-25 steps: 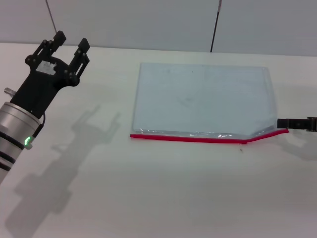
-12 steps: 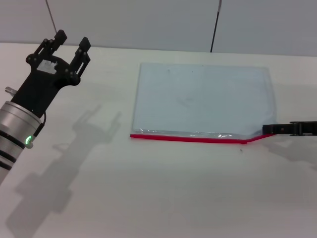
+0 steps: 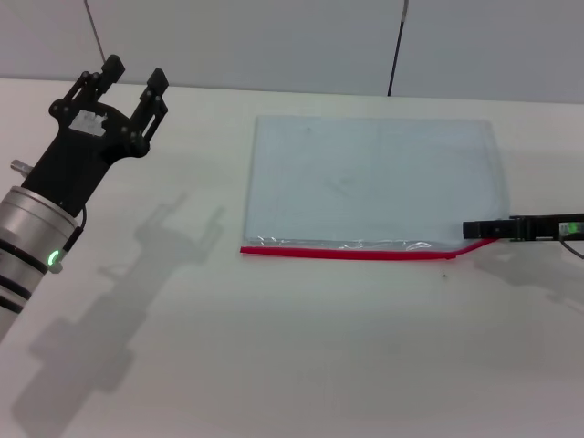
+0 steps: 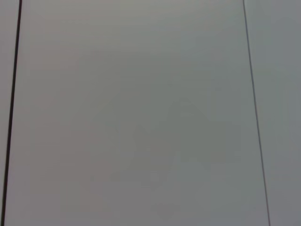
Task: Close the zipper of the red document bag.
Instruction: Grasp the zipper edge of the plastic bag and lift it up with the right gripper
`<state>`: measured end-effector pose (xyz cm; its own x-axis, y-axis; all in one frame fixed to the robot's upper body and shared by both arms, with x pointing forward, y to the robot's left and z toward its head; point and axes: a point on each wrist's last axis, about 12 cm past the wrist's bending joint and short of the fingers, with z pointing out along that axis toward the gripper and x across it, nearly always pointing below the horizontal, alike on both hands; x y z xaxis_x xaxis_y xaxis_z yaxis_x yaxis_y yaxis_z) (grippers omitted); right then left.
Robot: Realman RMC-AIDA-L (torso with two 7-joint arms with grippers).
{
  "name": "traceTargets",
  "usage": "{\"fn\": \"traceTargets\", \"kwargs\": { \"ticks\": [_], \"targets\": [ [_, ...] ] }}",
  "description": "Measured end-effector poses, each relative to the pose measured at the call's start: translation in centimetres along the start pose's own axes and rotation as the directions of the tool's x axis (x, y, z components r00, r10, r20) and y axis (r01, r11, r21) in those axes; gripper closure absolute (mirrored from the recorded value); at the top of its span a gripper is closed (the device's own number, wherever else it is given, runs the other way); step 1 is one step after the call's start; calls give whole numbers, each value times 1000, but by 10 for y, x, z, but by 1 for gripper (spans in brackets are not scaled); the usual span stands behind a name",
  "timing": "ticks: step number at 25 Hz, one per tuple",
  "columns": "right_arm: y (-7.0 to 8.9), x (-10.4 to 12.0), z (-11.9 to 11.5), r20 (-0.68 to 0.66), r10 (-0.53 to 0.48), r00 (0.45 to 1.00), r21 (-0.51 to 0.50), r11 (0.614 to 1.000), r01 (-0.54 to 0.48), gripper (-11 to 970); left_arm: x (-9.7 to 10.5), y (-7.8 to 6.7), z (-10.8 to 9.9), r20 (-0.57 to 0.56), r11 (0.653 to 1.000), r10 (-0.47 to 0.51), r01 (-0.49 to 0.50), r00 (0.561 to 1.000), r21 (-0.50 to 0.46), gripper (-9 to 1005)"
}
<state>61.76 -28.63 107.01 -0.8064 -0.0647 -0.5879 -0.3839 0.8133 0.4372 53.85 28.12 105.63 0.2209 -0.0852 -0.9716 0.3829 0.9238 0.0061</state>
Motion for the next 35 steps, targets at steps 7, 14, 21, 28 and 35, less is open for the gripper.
{"fn": "traceTargets", "kwargs": {
  "ticks": [7, 14, 21, 28, 35],
  "targets": [
    [2, -2, 6, 17, 13, 1000, 26, 1000, -13, 266, 0, 0, 0, 1, 1000, 0, 0, 1000, 1, 410],
    [6, -1, 15, 25, 13, 1000, 44, 999, -14, 274, 0, -1, 1, 1, 1000, -1, 1, 1000, 2, 410],
    [14, 0, 22, 19, -10, 1000, 27, 1000, 9, 585, 0, -1, 1, 1, 1000, -1, 1, 1000, 2, 410],
    [19, 0, 25, 29, -45, 999, 13, 999, 44, 765, 0, -1, 1, -1, 1000, -1, 1, 1000, 1, 410],
    [25, 0, 28, 70, -54, 996, -41, 998, 57, 840, 2, -3, 4, -16, 1000, 7, -7, 1000, 17, 411]
  ]
}}
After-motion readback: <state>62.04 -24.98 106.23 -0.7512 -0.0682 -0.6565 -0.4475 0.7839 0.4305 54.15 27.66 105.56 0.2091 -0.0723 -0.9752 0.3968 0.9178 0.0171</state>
